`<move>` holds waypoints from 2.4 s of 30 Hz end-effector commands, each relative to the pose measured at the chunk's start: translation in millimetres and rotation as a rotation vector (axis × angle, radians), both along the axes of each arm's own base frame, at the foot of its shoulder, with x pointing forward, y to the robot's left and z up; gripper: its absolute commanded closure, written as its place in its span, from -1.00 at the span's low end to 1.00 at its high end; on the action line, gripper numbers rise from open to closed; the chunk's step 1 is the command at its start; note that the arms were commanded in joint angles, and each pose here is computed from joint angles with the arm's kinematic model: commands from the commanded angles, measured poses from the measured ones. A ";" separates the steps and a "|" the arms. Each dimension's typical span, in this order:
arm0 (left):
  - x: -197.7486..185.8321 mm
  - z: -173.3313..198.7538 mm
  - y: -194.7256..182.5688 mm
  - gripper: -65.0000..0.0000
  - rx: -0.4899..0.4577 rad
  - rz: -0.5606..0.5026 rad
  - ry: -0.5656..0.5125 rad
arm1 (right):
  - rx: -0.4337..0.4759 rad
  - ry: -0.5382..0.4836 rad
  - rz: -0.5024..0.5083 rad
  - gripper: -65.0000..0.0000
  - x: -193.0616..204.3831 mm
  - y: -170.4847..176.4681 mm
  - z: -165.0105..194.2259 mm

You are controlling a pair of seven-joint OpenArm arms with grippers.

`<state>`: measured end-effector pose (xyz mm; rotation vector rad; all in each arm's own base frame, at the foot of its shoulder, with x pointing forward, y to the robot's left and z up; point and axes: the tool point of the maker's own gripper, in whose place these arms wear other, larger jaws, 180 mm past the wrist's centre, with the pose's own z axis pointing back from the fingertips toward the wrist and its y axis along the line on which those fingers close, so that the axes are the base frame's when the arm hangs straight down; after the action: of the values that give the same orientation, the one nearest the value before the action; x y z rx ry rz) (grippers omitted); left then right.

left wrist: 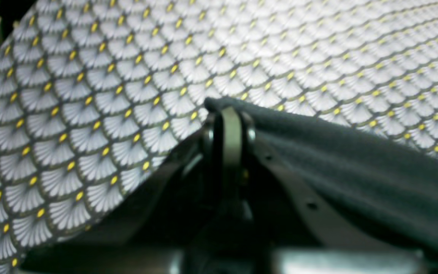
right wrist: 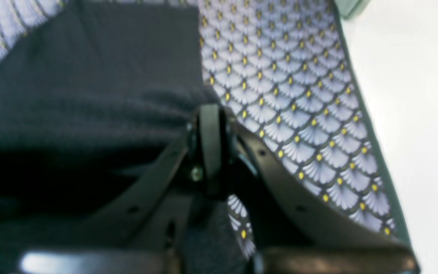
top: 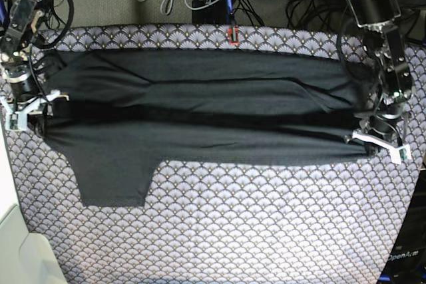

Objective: Fold the T-shirt properly
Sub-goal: 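Lay the hem over the collar edge, folding the shirt in half lengthwise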

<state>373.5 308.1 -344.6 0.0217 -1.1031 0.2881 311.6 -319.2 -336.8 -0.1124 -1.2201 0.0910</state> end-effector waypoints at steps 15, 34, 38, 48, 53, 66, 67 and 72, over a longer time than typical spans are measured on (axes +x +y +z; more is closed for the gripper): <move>-11.1 29.8 2.2 0.99 0.069 -0.023 -0.080 | 0.010 -0.031 -0.045 1.00 -23.9 -22.2 9.0; -44.9 7.1 -4.3 0.99 0.078 -0.041 -0.011 | 0.043 0.035 -0.051 1.00 -64.6 -28.3 -9.9; -51.5 0.8 -4.2 0.99 0.078 -0.041 0.008 | 0.046 0.061 -0.050 1.00 -73.1 -27.0 -17.1; -68.1 -4.9 14.3 0.99 0.084 0.008 0.032 | 0.048 0.102 -0.052 1.00 -87.4 -26.8 -27.3; -79.2 -13.0 15.7 0.99 0.084 0.011 0.060 | 0.050 0.105 -0.053 1.00 -88.5 -26.9 -28.6; -90.1 -19.7 11.2 0.99 -0.001 0.015 0.058 | 0.047 0.116 -0.052 1.00 -92.8 -26.7 -30.2; -90.1 -19.7 11.2 0.99 -0.001 0.015 0.058 | 0.047 0.116 -0.052 1.00 -92.8 -26.7 -30.2; -95.2 -23.9 10.3 0.99 -0.009 0.016 0.071 | 0.041 0.135 -0.051 1.00 -99.3 -28.4 -33.3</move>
<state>270.0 312.1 -385.0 0.0201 -0.9749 0.3148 209.1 -339.6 -384.3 -0.0765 -1.0425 0.0154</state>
